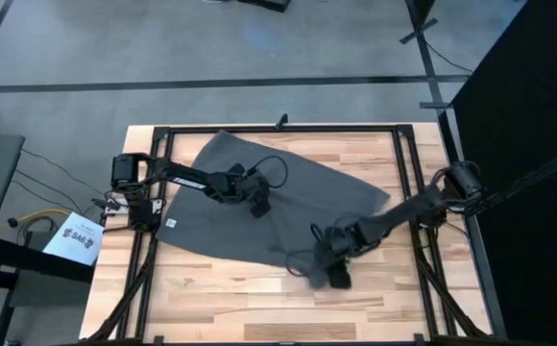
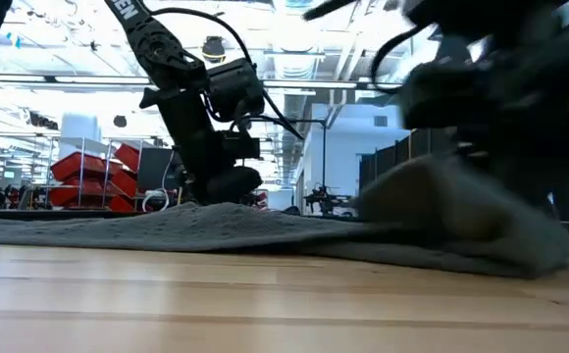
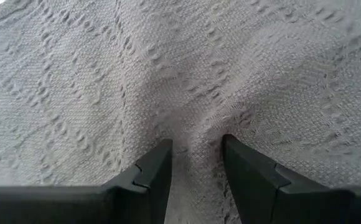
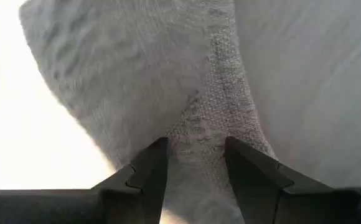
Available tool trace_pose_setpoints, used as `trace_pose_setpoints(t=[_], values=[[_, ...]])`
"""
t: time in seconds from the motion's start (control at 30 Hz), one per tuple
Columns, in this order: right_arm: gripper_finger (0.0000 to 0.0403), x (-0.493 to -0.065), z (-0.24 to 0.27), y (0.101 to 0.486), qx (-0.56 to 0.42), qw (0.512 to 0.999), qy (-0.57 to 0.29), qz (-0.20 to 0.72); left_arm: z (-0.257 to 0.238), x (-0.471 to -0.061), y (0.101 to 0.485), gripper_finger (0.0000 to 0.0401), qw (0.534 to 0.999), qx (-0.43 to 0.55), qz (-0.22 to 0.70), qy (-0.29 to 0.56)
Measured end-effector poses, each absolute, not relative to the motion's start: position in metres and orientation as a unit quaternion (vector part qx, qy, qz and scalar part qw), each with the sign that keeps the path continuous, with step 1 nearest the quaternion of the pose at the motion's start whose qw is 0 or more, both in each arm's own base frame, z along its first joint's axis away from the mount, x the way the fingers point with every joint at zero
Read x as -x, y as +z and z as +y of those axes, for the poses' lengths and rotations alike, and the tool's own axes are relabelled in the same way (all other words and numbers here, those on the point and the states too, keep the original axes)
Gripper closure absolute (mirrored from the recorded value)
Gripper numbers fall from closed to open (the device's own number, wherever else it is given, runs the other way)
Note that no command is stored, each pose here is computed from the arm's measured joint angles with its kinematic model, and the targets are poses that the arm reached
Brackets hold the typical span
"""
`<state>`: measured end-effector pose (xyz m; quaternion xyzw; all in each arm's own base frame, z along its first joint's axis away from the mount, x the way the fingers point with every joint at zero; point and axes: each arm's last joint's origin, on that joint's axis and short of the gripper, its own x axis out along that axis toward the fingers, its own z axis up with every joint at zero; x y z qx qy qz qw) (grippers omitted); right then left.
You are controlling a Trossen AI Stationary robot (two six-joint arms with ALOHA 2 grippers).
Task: Roll towel
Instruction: Roll the gray towel
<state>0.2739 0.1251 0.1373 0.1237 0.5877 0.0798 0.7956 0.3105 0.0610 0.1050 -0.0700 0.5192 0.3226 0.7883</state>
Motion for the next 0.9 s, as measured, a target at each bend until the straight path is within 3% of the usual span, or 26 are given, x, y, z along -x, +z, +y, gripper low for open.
trace_pose_setpoints(t=[0.3, 0.5, 0.7, 0.9], values=[[0.0255, -0.208, 0.176, 0.153, -0.198, 0.700, -0.014, 0.686, 0.060, -0.303, 0.110, 0.0271, 0.777, 0.050, 0.546, 0.310], [0.0255, -0.208, 0.168, 0.169, -0.189, 0.751, -0.045, 0.631, 0.059, -0.303, 0.112, 0.0271, 0.778, 0.050, 0.549, 0.303], [0.0255, -0.231, 0.143, 0.170, -0.119, 0.815, -0.083, 0.561, 0.053, -0.297, 0.132, 0.0271, 0.793, 0.081, 0.539, 0.273], [0.0255, -0.249, 0.133, 0.161, -0.096, 0.828, -0.060, 0.550, 0.045, -0.285, 0.171, 0.0271, 0.818, 0.100, 0.508, 0.250]])
